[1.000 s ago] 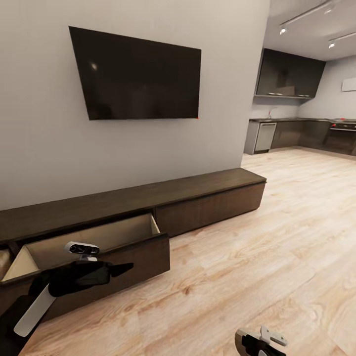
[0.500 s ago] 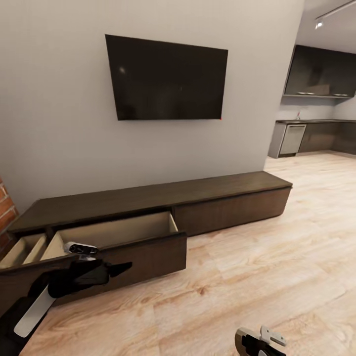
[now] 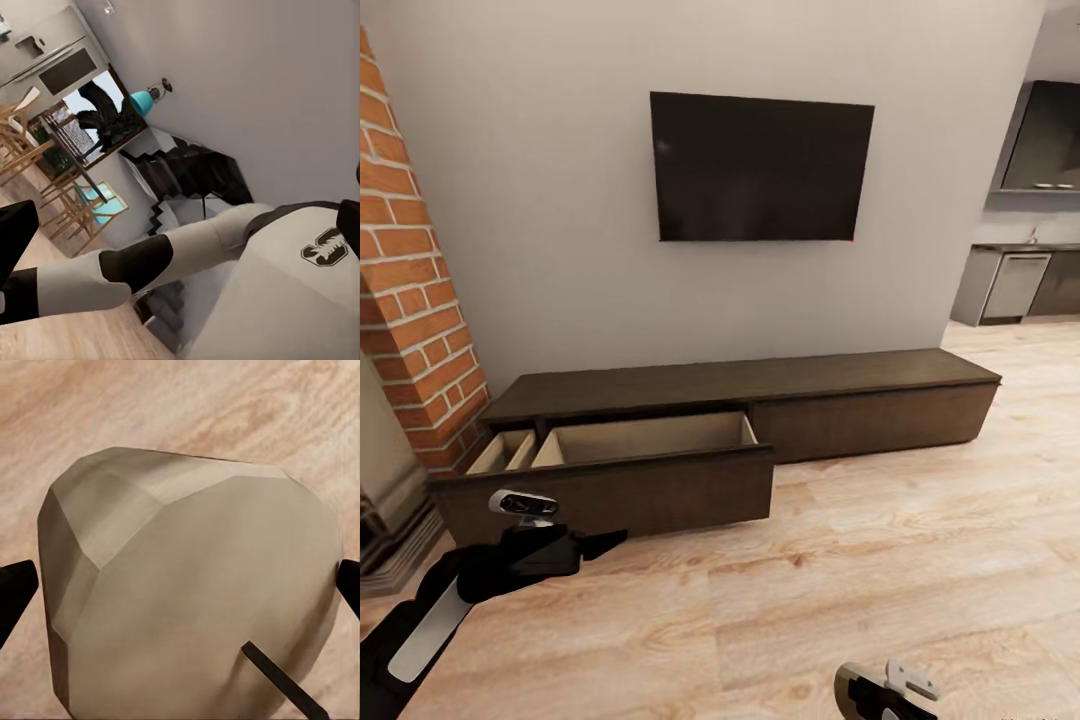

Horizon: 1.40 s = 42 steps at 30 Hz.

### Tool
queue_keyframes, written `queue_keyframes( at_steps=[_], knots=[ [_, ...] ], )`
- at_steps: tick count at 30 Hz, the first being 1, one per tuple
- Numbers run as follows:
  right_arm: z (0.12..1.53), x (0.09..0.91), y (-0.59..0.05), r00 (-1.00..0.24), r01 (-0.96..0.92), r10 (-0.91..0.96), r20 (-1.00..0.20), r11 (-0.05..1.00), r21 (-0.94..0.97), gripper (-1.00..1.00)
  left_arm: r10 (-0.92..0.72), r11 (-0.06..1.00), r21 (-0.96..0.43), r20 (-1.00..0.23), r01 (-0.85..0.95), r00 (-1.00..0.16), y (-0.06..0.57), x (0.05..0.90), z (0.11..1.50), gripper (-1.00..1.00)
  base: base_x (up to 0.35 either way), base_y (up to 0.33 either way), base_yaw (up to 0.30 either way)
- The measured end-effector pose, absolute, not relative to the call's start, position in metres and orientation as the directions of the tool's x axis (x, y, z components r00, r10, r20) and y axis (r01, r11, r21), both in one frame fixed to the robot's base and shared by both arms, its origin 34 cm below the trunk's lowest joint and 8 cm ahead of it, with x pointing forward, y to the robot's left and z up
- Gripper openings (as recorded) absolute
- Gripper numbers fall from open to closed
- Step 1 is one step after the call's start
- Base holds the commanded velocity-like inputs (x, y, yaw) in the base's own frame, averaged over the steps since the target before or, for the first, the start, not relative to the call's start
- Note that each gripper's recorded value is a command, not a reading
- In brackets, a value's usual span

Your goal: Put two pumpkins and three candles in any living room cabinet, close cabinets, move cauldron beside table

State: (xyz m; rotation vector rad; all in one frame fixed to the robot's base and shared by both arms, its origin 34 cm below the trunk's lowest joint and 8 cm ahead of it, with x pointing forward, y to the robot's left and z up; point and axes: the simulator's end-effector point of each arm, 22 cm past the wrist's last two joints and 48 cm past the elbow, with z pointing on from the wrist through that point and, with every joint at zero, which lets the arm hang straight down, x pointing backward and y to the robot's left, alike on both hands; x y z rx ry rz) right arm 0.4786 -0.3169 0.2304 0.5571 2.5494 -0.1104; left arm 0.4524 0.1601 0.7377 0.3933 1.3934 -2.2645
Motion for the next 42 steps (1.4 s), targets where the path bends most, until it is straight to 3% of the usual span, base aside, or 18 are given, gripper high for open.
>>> queue_keyframes(
  at_steps=[18,42],
  knots=[
    [0.226,0.475,-0.316,-0.806,0.367,0.313,-0.503,0.930,-0.009,-1.00,-0.307,-0.353,-0.778,-0.428,0.520,-0.850,0.188,0.474,0.731,1.00,-0.309,0.000,0.245],
    [0.215,0.467,-0.306,-0.822,0.358,0.310,-0.477,0.934,-0.011,-1.00,-0.379,-0.359,-0.779,-0.383,0.515,-0.843,0.217,0.490,0.723,1.00,-0.010,0.000,0.196]
  ],
)
